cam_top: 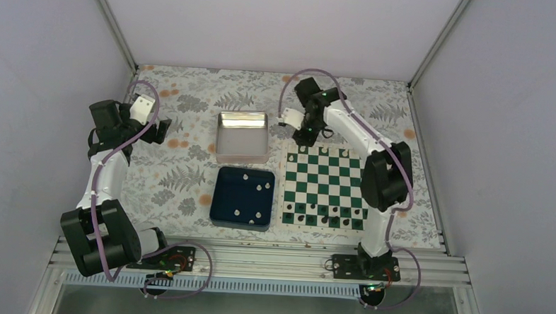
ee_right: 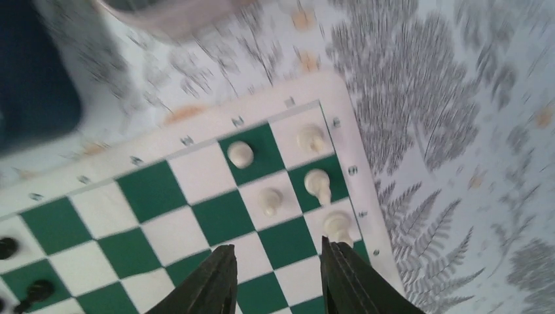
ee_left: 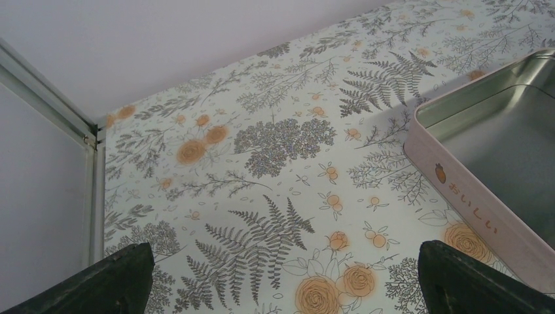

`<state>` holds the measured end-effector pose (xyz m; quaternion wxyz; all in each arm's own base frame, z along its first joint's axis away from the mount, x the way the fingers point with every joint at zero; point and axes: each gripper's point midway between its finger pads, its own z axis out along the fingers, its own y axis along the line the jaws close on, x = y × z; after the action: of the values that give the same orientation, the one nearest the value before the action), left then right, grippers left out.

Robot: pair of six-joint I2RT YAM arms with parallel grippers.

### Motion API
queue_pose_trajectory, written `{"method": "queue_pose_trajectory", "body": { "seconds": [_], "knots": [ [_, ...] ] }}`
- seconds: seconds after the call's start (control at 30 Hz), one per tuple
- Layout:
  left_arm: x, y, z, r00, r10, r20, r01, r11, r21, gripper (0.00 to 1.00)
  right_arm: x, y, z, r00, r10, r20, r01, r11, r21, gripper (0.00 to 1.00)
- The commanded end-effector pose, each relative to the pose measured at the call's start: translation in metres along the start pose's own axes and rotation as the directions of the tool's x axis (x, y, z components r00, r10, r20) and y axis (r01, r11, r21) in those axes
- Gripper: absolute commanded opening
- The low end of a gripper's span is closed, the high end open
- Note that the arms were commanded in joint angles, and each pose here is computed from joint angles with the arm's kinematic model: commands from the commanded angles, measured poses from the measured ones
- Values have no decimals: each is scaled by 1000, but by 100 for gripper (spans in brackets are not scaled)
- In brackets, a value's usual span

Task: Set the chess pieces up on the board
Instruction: Place the chess piece on the chessboard, then pick up the chess piece from the storage box.

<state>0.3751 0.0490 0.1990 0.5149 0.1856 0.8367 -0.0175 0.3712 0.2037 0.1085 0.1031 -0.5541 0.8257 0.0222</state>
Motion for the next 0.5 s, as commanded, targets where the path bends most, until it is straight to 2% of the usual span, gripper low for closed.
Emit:
{"method": "queue_pose_trajectory", "body": {
  "seconds": [0.0,0.23,0.37,0.47],
  "knots": [
    [-6,-1,-5,999,14,31,-15,1000,4,100,-41,47,-35,991,-116,64,115,993,21,36],
    [-8,0,-7,999,16,37,-16,1000,-7,100,-96,146,-18,923,-363,129,367,930,-8,43],
    [-9,0,-8,999,16,41,-16,1000,-9,100,-111,175,0,890,-435,133,440,898,-6,44],
    [-9,1,-9,999,16,40,-15,1000,-12,100,-103,182,17,884,-462,64,464,886,-17,44]
  ]
}}
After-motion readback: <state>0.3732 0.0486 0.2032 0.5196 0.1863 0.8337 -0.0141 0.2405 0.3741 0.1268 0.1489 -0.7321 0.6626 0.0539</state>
